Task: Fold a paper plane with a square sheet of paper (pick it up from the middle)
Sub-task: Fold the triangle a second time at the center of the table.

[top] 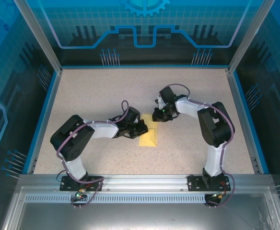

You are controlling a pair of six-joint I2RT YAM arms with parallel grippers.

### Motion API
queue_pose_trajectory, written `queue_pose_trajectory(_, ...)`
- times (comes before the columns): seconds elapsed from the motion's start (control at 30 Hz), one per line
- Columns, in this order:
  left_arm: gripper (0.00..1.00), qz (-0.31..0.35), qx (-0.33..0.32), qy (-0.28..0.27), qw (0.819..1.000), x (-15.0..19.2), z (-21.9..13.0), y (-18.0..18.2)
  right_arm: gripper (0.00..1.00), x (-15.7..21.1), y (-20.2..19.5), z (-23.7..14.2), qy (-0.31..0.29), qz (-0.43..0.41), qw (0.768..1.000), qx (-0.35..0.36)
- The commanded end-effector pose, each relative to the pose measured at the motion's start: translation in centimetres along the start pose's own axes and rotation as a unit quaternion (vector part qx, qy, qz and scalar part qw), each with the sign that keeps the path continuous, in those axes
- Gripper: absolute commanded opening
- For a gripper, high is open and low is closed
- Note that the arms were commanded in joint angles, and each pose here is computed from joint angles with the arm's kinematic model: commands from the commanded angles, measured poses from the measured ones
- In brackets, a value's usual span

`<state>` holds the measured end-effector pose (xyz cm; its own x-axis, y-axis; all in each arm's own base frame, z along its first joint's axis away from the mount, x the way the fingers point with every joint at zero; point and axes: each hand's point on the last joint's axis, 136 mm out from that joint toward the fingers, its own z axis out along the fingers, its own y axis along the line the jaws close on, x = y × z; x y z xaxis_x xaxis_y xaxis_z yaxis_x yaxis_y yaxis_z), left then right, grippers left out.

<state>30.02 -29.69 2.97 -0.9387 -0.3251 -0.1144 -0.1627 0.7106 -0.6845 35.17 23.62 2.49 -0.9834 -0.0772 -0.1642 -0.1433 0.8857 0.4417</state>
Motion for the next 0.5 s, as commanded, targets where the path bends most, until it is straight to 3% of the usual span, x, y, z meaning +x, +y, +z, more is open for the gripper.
queue_pose_trajectory(0.0, 0.04, 0.008, 0.016, 0.006, 1.000, 0.1, 0.2, -1.2, 0.15, -0.4, -0.2, 0.5, 0.010, 0.005, 1.000, 0.002)
queue_pose_trajectory(0.3, 0.04, 0.007, 0.011, 0.012, 1.000, 0.6, 0.6, -0.7, 0.15, 0.8, -0.1, 1.8, 0.043, -0.003, 0.999, -0.022)
queue_pose_trajectory(0.47, 0.04, 0.003, 0.002, 0.016, 1.000, 0.7, 0.9, -0.3, 0.15, -0.3, 0.9, 0.3, 0.024, -0.011, 0.999, -0.041)
